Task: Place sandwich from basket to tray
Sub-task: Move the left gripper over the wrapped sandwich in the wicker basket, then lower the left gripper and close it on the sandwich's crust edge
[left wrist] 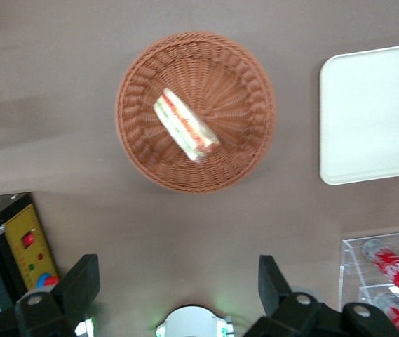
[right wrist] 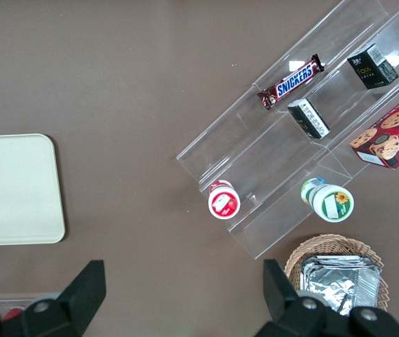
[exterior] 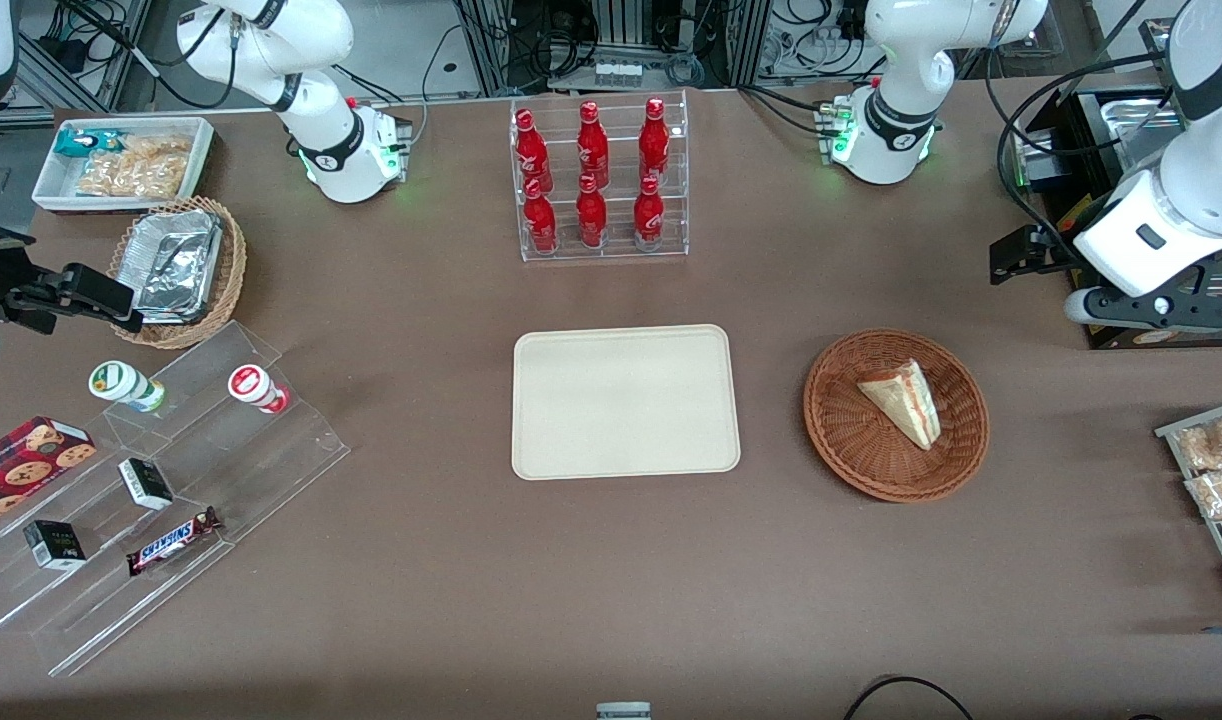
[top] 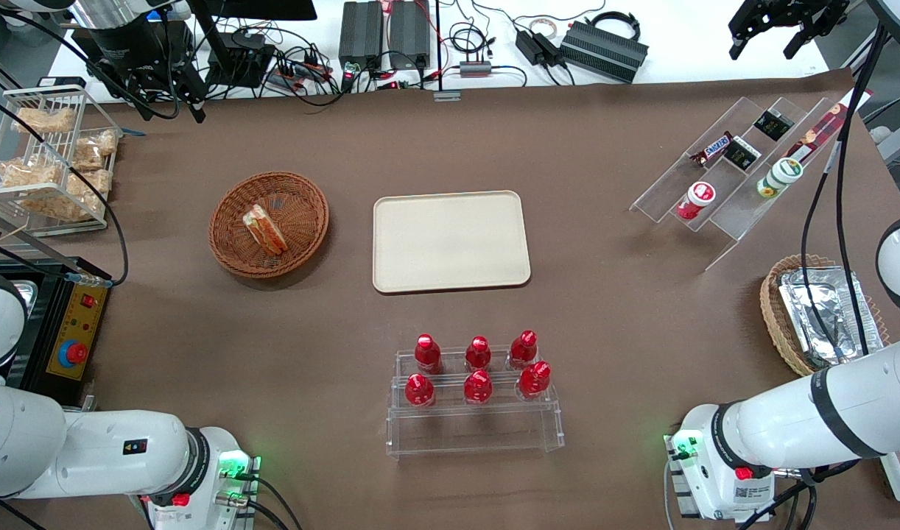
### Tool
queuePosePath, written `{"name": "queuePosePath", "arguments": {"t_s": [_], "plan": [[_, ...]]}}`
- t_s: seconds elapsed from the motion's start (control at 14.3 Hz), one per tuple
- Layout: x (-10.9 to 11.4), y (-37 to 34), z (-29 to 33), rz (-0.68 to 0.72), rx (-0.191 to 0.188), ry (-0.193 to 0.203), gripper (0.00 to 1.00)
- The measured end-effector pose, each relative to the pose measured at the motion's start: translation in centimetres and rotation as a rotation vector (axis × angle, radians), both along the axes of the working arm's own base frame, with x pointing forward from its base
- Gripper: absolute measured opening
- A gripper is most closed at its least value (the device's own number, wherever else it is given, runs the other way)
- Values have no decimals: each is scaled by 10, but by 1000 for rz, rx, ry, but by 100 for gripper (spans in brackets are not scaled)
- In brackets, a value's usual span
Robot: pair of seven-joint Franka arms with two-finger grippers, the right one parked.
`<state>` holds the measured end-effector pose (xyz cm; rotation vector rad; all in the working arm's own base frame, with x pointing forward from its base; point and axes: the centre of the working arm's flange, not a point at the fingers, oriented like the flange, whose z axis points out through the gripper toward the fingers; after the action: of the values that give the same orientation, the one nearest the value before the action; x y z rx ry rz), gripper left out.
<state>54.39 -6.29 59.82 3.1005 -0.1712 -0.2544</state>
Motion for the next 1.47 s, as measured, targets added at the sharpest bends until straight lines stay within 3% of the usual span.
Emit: {"name": "queuePosePath", "arguments": {"t_s": [0.28,0.42,0.56,0.77,1.12,1.26,1.47], "plan": [[2,0,-5,0,-4,10,100],[5,0,-19,0,-2,37,100],[10,-2,-50,-2,-2,63,100],[16,-8,-112,-7,-4,67,100],[3,-7,-199,11,-3,38,100],[-5,-6,-224,79,8,24,100],[-16,-4,-252,206,20,-42,100]]}}
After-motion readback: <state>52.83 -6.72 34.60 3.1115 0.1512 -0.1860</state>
